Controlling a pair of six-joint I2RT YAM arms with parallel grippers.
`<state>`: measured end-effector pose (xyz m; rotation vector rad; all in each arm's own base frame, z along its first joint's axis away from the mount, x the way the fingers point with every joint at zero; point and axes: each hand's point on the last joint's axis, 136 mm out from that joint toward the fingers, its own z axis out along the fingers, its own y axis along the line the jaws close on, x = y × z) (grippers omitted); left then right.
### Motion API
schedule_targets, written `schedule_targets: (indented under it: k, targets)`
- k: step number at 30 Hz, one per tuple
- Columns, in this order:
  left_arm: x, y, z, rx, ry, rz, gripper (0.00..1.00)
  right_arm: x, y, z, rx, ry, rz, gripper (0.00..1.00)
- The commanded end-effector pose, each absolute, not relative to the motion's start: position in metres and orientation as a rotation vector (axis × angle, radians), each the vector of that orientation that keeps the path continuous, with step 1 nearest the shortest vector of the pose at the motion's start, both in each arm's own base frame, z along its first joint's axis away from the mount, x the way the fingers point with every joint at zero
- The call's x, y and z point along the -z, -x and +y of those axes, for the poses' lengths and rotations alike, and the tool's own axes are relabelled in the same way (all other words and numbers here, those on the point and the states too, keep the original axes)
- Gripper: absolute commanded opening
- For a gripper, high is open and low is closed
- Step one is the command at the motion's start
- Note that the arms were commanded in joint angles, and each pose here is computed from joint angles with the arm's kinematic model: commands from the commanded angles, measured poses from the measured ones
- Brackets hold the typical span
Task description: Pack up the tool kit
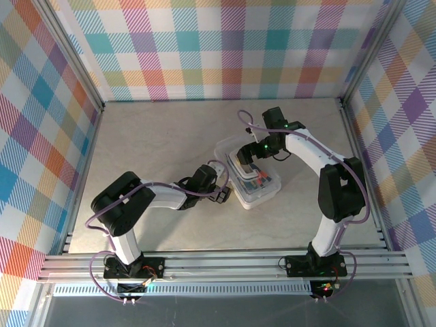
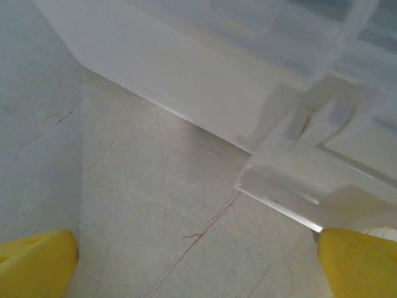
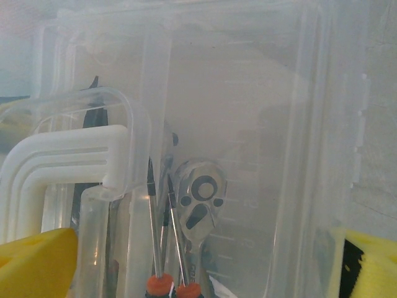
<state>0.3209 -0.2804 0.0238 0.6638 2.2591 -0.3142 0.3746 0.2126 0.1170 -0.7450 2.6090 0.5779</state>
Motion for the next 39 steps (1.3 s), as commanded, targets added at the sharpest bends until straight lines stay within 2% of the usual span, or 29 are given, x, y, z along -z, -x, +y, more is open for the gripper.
schedule_targets:
  k: [1, 39]
  targets:
    - [-0.012, -0.303, -0.305, 0.449, -0.774, 2.248, 1.00, -0.079, -0.343, 0.200, -0.530, 0.774, 2.794, 0.99]
    - [-0.007, -0.258, -0.317, 0.535, -0.995, 2.304, 1.00, -0.066, -0.346, 0.200, -0.529, 0.768, 2.816, 0.99]
